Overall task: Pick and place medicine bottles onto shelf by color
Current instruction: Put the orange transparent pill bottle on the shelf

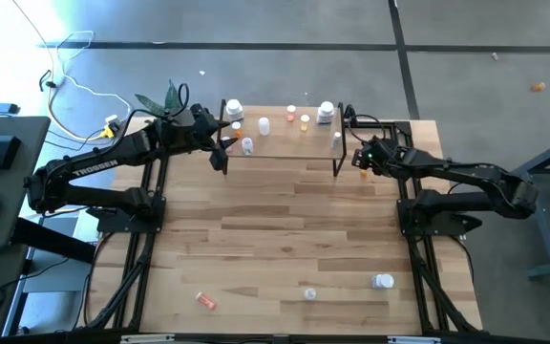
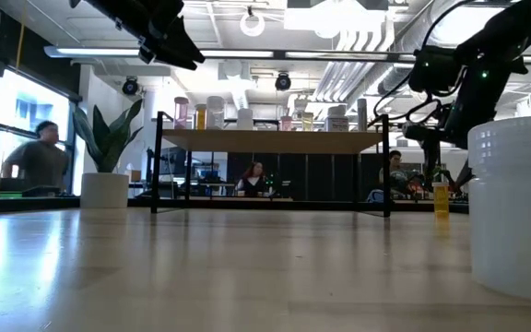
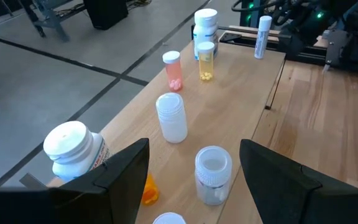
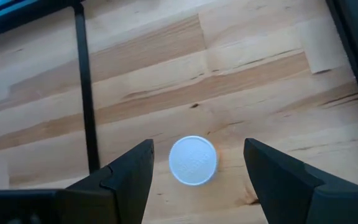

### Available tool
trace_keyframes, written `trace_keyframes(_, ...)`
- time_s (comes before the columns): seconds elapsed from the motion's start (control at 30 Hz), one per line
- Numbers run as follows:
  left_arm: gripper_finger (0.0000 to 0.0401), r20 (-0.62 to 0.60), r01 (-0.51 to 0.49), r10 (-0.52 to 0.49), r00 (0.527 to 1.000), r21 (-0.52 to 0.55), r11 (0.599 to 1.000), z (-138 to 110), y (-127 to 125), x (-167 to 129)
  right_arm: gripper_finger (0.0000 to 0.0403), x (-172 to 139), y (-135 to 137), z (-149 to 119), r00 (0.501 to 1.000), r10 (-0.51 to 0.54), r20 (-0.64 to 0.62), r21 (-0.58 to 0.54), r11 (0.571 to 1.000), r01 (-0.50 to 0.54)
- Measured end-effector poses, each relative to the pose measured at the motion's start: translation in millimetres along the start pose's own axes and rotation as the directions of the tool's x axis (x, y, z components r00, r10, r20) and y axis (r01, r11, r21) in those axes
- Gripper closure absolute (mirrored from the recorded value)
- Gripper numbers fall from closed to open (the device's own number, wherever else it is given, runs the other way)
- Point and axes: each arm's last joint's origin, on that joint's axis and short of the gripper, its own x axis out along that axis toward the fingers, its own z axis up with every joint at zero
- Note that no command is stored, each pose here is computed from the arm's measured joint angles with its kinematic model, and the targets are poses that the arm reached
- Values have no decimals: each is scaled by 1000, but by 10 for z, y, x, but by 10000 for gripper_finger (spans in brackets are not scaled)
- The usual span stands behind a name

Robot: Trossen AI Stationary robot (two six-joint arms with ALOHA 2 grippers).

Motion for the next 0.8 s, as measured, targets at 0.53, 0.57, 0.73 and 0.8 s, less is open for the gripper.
trace_keyframes(0.53, 162, 16, -1, 1, 1000, -2, 1000, 16, 1, 0, 200, 8, -18, -6, 1000, -17, 11, -50, 999, 17)
trace_keyframes(0.57, 162, 16, -1, 1, 1000, -2, 1000, 16, 1, 0, 201, 11, -17, -7, 1000, -18, 10, -51, 999, 18)
trace_keyframes(0.73, 162, 16, -1, 1, 1000, -2, 1000, 16, 1, 0, 203, 75, 14, -38, 999, -28, -17, -64, 998, 26)
trace_keyframes(0.8, 162, 16, -1, 1, 1000, -2, 1000, 16, 1, 0, 203, 116, 29, -58, 999, -37, -34, -78, 996, 35)
